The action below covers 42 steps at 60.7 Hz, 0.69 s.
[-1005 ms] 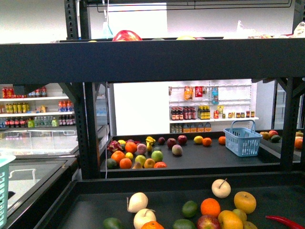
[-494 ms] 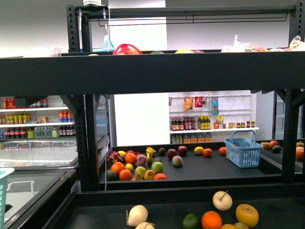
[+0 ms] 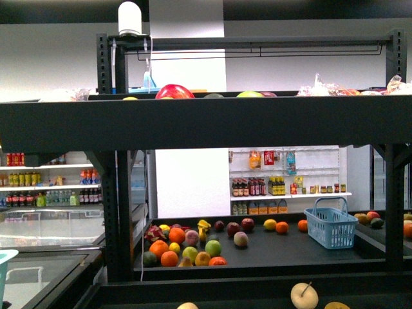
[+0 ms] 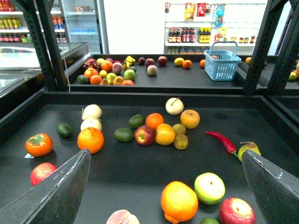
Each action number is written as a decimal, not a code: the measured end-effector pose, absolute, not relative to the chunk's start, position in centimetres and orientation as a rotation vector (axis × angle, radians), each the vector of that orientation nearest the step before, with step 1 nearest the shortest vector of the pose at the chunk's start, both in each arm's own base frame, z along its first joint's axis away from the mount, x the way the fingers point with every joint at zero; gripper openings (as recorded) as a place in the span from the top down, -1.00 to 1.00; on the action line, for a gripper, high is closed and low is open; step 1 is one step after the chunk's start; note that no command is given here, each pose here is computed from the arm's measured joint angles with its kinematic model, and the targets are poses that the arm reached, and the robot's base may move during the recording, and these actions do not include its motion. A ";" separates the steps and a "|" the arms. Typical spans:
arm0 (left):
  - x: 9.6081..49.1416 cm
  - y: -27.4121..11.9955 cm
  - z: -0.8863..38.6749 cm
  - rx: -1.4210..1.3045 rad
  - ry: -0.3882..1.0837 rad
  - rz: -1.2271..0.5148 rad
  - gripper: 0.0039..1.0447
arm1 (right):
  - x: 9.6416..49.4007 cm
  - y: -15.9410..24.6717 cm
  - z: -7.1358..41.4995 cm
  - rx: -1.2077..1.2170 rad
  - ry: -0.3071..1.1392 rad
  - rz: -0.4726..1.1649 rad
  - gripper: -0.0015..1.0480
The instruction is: Pick lemon from shelf
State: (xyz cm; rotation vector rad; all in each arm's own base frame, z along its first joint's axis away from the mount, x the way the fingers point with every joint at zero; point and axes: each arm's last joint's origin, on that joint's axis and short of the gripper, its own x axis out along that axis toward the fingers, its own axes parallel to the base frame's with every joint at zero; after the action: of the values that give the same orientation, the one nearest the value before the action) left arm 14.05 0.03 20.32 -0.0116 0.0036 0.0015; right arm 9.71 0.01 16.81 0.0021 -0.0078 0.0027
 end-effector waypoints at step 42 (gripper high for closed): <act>11.3 0.0 17.1 -0.011 -0.013 0.002 0.96 | 9.7 0.0 16.8 0.002 -0.008 0.002 -0.86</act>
State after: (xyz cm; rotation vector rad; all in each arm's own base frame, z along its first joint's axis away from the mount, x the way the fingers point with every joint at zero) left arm 11.27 0.03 17.08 -0.0109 -0.0132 0.0018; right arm 9.71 0.01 16.81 0.0021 -0.0078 0.0023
